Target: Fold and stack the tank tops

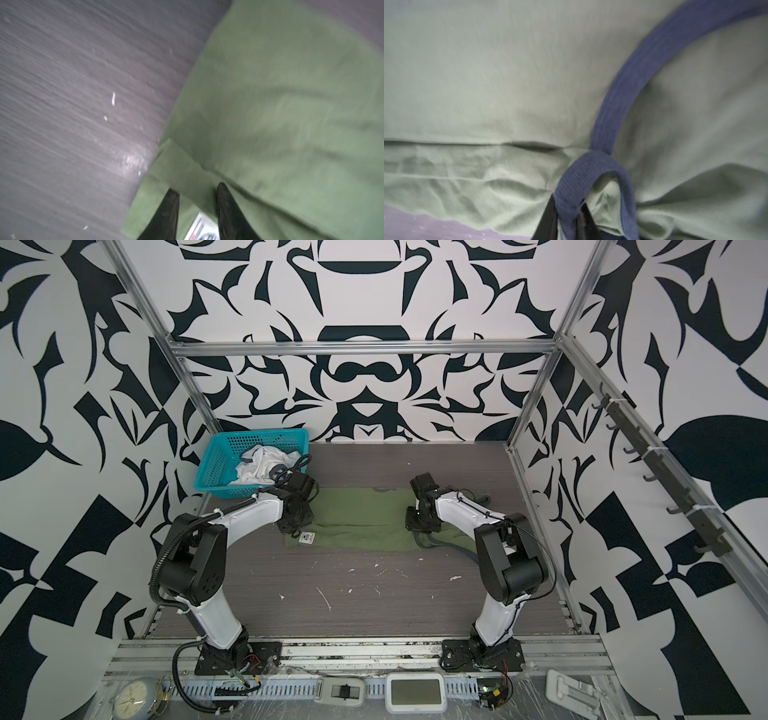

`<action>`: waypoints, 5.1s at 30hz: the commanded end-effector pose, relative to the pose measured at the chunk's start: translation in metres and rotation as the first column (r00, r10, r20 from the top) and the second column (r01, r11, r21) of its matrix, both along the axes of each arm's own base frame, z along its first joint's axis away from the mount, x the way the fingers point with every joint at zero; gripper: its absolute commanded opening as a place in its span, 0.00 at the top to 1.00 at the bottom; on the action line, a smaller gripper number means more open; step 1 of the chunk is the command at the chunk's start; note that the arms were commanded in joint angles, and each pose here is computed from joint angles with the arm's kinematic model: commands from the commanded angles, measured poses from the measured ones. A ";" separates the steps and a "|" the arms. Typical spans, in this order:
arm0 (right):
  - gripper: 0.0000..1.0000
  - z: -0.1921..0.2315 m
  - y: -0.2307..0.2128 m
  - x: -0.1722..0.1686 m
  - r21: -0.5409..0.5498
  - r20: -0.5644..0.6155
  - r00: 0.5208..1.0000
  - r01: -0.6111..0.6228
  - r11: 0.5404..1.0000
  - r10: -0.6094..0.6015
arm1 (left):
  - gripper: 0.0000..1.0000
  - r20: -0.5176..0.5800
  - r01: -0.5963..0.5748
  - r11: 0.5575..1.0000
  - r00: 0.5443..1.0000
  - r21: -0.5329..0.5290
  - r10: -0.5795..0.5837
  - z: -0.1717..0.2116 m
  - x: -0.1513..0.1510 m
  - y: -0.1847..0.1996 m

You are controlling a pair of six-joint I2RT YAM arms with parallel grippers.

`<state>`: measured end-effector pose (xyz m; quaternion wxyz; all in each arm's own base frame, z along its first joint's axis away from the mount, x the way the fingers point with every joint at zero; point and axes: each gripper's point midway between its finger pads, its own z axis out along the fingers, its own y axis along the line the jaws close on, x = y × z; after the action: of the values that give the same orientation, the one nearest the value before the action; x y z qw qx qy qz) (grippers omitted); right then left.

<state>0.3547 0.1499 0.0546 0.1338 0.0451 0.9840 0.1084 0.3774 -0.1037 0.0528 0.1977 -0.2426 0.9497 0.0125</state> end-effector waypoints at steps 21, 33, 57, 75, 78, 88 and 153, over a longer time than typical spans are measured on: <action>0.90 0.014 -0.015 0.035 -0.021 0.087 0.995 0.052 0.998 -0.050 | 1.00 0.068 -0.131 0.986 0.990 0.102 0.124 0.017 0.032 0.039; 0.50 0.025 -0.035 0.024 -0.050 0.071 0.994 0.081 0.995 -0.078 | 0.72 0.089 0.031 0.999 0.996 -0.020 -0.029 0.032 -0.002 -0.012; 0.48 0.030 -0.065 -0.062 0.003 0.064 0.988 0.137 0.991 -0.137 | 0.51 -0.100 -0.028 0.997 0.995 -0.067 0.022 -0.067 -0.040 0.016; 0.49 -0.018 -0.088 -0.131 -0.282 -0.068 0.968 0.214 0.935 -0.242 | 0.47 -0.070 -0.155 0.988 0.986 -0.022 0.153 -0.053 -0.108 0.055; 0.49 -0.022 -0.098 -0.122 -0.347 -0.041 0.967 0.221 0.912 -0.250 | 0.48 -0.066 -0.159 0.987 0.985 -0.017 0.158 -0.051 -0.106 0.057; 0.48 -0.002 -0.117 -0.060 -0.421 0.059 0.964 0.260 0.869 -0.260 | 0.47 -0.061 -0.163 0.986 0.985 -0.028 0.161 -0.052 -0.107 0.057; 0.38 0.072 0.008 -0.039 0.101 0.155 0.986 0.039 0.994 -0.054 | 0.24 0.060 -0.007 1.000 0.998 -0.030 0.009 0.030 -0.084 0.034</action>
<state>0.3208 0.0964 0.1220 0.2267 0.1058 0.9665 0.0583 0.3046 -0.0854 0.0907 0.2380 -0.2447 0.9385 -0.0511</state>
